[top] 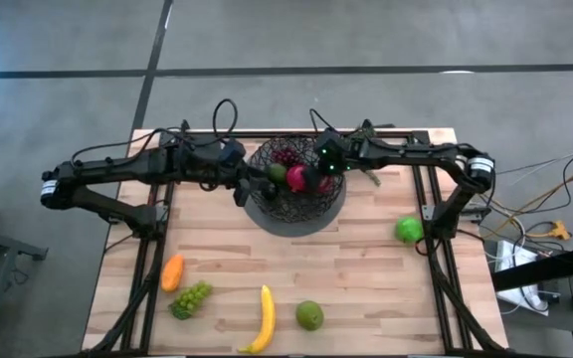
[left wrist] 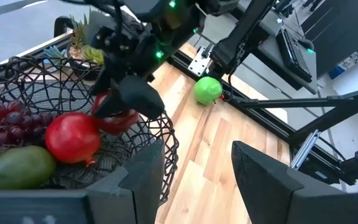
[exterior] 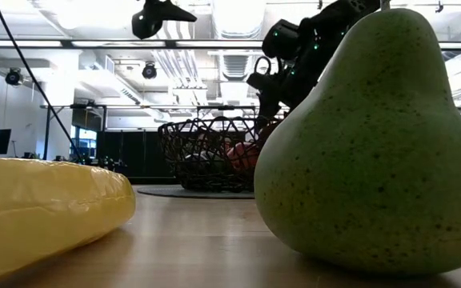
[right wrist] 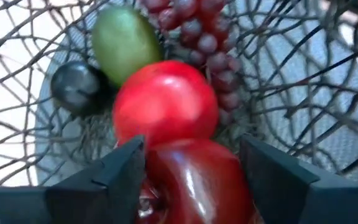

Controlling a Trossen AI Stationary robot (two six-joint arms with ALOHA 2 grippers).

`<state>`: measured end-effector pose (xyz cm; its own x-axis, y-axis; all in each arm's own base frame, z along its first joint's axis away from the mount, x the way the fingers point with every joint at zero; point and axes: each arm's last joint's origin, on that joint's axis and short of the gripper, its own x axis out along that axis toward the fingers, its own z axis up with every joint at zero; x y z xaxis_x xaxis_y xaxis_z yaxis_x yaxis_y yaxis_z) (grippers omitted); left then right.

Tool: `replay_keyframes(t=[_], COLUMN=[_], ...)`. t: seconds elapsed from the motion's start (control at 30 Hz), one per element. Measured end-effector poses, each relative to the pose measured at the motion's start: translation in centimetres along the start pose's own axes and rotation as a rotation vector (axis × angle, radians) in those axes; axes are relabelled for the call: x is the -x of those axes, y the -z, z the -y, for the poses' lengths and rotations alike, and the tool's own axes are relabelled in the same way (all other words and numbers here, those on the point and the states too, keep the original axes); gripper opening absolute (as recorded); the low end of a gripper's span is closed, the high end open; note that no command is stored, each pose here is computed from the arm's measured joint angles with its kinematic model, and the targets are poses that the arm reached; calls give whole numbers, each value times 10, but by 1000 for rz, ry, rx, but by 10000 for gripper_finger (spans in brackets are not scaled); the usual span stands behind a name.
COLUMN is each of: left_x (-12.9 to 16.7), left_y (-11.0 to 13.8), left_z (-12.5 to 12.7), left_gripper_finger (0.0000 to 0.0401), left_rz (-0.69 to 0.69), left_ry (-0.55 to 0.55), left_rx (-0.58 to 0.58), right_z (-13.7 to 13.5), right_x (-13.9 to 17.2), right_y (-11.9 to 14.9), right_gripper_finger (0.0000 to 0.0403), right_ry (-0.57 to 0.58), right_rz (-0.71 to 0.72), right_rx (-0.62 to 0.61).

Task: Build produce basket
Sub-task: Put the red apple into the black basket, then put the green apple into the black basket

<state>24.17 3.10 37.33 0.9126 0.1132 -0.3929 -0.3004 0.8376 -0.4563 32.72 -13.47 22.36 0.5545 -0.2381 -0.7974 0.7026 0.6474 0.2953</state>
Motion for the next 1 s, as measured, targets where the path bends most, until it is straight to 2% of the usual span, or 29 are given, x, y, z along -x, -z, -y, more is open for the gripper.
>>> replay_keyframes(t=[0.23,0.4,0.53,0.67,0.73,0.9,1.0], left_x=[0,0,0,-2,-4,-9,-12], left_y=[0,1,1,1,2,3,4], left_z=[0,0,0,0,-1,-2,-2], left_gripper_finger=[171,171,171,171,171,171,171], left_rz=[-7,-9,-6,-10,-15,-28,-37], left_ry=[12,13,15,13,9,3,-2], left_rx=[0,1,0,0,0,-7,-7], right_z=[10,7,-2,-8,-10,-13,-16], right_x=[15,59,99,129,139,152,154], right_y=[-12,-17,-4,26,45,82,96], right_gripper_finger=[312,322,313,301,298,297,297], right_ry=[66,104,75,99,133,224,223], right_rz=[57,150,150,11,-96,-354,-446], right_rx=[17,45,66,81,134,270,276])
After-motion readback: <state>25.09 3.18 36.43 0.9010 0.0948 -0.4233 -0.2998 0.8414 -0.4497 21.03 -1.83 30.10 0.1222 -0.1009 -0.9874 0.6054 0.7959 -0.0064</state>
